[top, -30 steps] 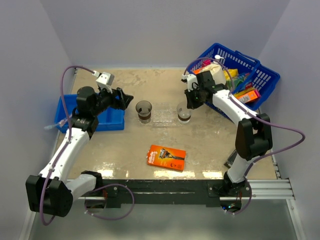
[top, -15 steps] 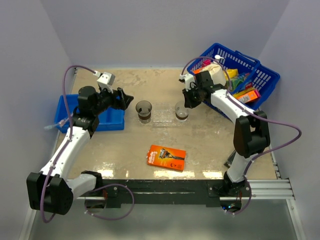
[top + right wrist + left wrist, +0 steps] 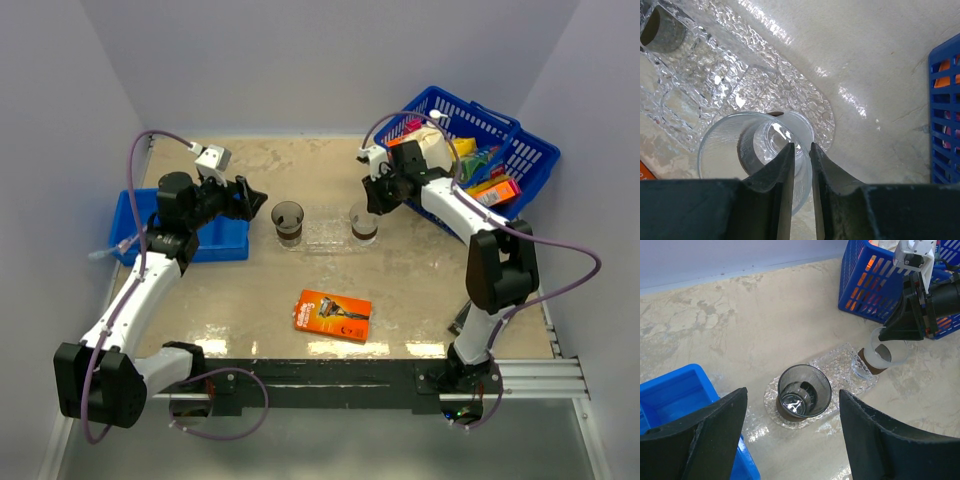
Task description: Prepare toiletry sets of a toothbrush and toothpaste on the tray
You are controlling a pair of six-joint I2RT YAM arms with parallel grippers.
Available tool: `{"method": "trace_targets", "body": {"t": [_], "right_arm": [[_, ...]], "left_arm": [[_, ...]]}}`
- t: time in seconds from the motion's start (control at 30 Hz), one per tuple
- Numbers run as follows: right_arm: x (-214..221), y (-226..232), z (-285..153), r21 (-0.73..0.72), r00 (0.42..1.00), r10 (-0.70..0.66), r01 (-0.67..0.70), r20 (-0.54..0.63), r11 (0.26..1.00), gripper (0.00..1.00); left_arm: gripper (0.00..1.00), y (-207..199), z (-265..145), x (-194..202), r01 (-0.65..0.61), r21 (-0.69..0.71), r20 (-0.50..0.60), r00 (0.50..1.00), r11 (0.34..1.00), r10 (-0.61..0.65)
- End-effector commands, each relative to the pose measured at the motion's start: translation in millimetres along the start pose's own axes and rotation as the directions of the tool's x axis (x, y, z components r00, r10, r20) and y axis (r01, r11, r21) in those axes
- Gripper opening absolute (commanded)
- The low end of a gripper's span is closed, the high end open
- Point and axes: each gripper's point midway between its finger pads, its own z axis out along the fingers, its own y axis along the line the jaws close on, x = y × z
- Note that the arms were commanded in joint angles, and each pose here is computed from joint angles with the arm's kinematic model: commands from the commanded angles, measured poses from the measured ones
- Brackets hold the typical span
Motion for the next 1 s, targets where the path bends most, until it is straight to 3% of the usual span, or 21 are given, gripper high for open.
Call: {"method": "trace_targets", "body": {"t": [0.0,0.13,0.37,0.73,0.97], "right_arm": [[-34.0,2.8,-6.8,-0.012,0.994,-0.043,0.045,0.103,0.999,0.25],[-34.4,1.5,-9.4,0.003,0.993,-0.036,0.036,0.111,0.999,0.36],[-41.4,-5.4,-28.9,0.085,0.990,0.023,-0.035,0.142,0.996,0.45],[-20.4,-10.0,-54.0,0.257,0.970,0.198,-0.228,0.138,0.939,0.48],[-5.1,2.1,-50.9,0.310,0.951,0.286,-0.309,0.118,0.899,0.44]], "left_arm": [[0.78,-4.4,0.7,-21.5,-0.051,0.014,0.055,0.997,0.999,0.050],[0.78,-4.2,1.3,-20.2,-0.049,0.015,0.050,0.998,0.999,0.048],[0.78,-4.4,1.0,-20.7,-0.048,0.016,0.052,0.998,0.999,0.047],[0.78,-5.0,1.4,-20.1,-0.043,0.017,0.050,0.998,0.999,0.042],[0.78,-4.5,1.6,-19.7,-0.041,0.017,0.049,0.998,0.999,0.040]]}}
